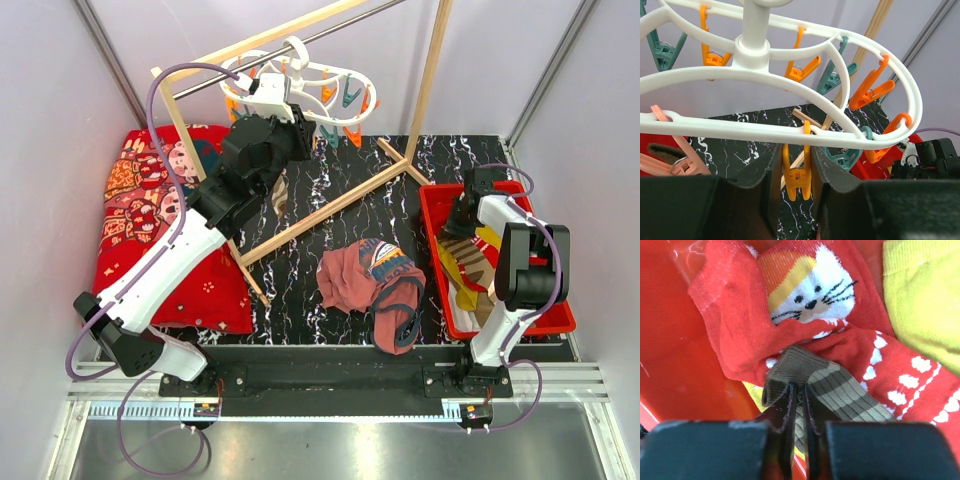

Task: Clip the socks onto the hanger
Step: Pick up the sock from the bin.

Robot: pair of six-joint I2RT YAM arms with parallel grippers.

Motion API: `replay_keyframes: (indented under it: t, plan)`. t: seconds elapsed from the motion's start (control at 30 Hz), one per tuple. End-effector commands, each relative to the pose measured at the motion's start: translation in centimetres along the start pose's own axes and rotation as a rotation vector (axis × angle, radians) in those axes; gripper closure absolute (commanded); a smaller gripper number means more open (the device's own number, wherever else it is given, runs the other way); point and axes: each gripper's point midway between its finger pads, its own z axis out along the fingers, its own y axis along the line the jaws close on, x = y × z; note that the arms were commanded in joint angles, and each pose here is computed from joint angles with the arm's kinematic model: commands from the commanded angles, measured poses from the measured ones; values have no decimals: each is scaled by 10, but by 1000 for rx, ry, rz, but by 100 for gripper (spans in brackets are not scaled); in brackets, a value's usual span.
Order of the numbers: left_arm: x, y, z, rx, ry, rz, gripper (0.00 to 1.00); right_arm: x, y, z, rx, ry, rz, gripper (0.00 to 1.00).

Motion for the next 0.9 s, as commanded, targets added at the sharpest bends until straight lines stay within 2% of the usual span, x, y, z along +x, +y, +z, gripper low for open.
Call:
replay_keyframes:
  t: [0.0,0.03,0.07,0.23,0.57,0.67,0.87]
  plan:
    - [-25,3,-10,-11,-68,-8,100,-18,4,-16,-8,-66,18,94]
    - [-25,3,-10,-12,-68,-8,100,-19,5,-19,-12,-70,18,99]
    - [-27,3,-11,-13,-72,-8,100,-22,6,-26,-17,-88,22,100]
    - [-31,4,-14,-16,-81,-11,100,-28,4,-52,0,-129,45,100]
    - [-34,1,-16,-2,-81,-24,100,-36,23,-130,-135,-276,62,100]
    - [-36,0,-16,4,-83,-31,100,-41,34,-161,-214,-346,36,100]
    - [-36,-5,-17,28,-81,-54,100,-55,85,-245,-520,-529,-41,100]
